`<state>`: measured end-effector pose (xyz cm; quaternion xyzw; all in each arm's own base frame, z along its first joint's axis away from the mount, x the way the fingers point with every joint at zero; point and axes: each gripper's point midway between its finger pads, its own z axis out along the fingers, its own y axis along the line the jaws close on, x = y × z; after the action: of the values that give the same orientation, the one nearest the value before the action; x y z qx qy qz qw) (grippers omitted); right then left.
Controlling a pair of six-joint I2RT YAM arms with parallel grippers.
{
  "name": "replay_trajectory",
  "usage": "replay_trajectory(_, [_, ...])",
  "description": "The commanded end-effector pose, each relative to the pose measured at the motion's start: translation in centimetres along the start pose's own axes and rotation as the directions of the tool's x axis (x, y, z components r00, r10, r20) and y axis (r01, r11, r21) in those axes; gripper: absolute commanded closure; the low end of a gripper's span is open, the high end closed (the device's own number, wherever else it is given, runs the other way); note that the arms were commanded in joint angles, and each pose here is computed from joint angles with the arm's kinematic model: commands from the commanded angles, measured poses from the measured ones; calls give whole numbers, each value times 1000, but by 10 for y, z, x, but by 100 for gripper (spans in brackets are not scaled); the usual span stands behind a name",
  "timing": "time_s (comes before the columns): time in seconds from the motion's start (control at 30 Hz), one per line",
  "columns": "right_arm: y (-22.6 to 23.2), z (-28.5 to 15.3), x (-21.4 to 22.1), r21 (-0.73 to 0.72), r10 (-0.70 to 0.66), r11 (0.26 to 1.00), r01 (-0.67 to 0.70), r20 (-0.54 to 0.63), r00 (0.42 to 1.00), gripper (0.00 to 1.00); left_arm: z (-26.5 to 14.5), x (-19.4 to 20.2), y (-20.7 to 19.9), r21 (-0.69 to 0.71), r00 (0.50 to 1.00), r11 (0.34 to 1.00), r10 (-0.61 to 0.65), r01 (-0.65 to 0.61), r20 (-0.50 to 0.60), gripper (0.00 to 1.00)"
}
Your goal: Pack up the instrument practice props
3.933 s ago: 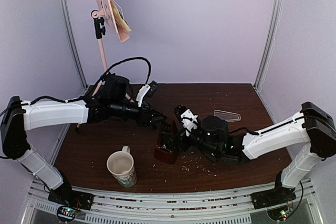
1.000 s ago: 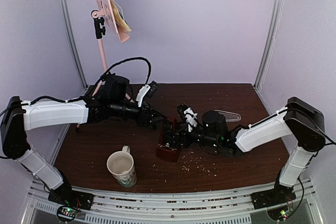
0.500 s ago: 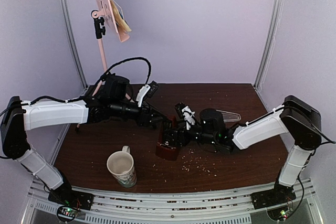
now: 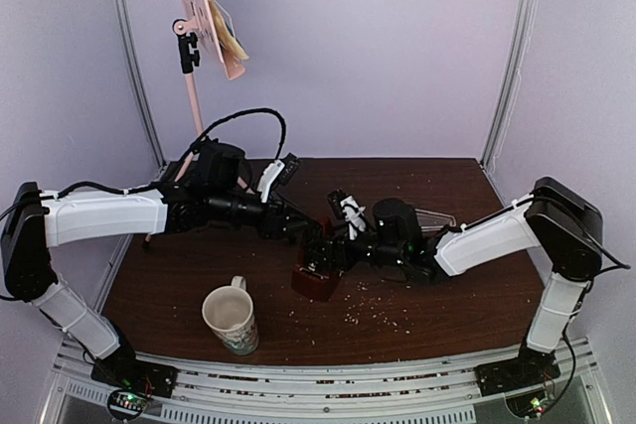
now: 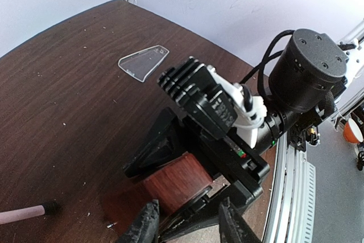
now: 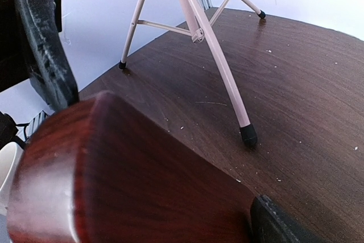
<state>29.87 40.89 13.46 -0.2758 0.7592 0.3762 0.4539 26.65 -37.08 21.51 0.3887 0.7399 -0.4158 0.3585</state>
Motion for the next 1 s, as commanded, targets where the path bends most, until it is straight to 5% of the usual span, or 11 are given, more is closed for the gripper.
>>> replay_trajectory(0.0, [-8,5,1,21,39,999,-38,-24,999,22,0,-3,-2,17,999,999,29,-30,17,62])
replay_trajectory(0.47, [-4,0,-10,9,37,999,-37,-5,999,1,-4,-7,0,-16,999,999,31,-31,37,61])
replay_trajectory(0.8, [12,-51,-34,-19,-26,999,27,64,998,0,-40,-37,5,-173,974,976,158,-129,164,21])
replay_trajectory(0.97, [10,-84,-46,-22,-21,1000,23,101,995,0,-48,-49,-1,-183,963,971,188,-153,192,12])
